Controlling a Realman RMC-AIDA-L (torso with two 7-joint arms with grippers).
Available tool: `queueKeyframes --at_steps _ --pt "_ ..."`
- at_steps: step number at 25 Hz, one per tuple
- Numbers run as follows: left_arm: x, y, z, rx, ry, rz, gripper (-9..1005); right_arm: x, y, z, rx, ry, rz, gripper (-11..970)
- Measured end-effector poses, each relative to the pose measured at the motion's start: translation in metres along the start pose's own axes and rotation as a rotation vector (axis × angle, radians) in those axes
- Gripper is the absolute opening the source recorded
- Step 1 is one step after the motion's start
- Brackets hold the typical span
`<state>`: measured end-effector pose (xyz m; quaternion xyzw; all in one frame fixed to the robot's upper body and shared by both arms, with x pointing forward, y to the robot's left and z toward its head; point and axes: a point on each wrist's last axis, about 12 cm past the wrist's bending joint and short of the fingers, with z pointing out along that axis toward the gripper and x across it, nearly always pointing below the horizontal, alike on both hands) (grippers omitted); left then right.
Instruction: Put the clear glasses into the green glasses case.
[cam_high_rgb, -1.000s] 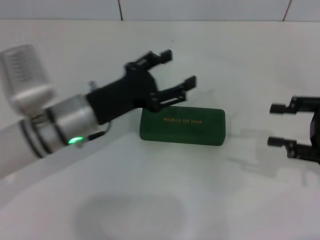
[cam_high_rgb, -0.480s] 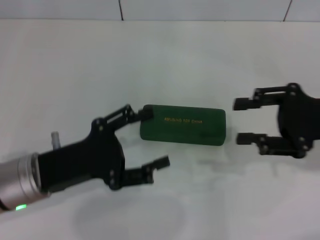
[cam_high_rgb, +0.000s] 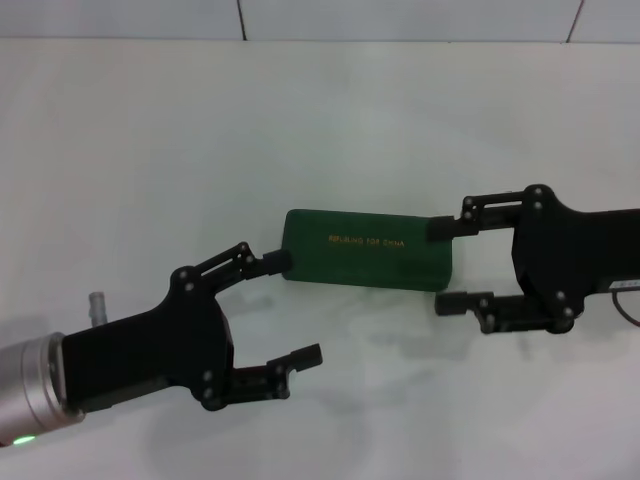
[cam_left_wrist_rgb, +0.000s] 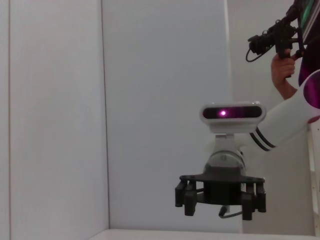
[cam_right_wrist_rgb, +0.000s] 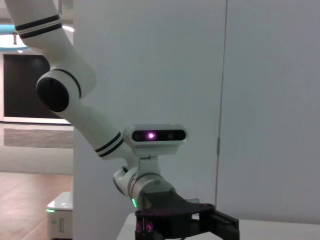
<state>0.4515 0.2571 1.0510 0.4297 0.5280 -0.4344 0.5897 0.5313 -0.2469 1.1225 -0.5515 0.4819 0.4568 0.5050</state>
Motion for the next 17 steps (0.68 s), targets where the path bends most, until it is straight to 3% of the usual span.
queueKeyframes --at_steps 8,10,17 --pt "0.0003 -0.0007 -0.0046 -0.001 0.006 -0.010 875 0.0038 0.0053 0.0031 -0.025 0.016 -0.052 676" --pt "0.0001 -0.0003 -0.0049 -0.003 0.005 -0.010 875 0.0051 0.0066 0.0035 -0.026 0.016 -0.062 885" --pt "0.0006 0.0013 -0.0070 -0.037 -0.002 -0.010 875 0.0083 0.0063 0.0054 -0.012 0.023 -0.069 885"
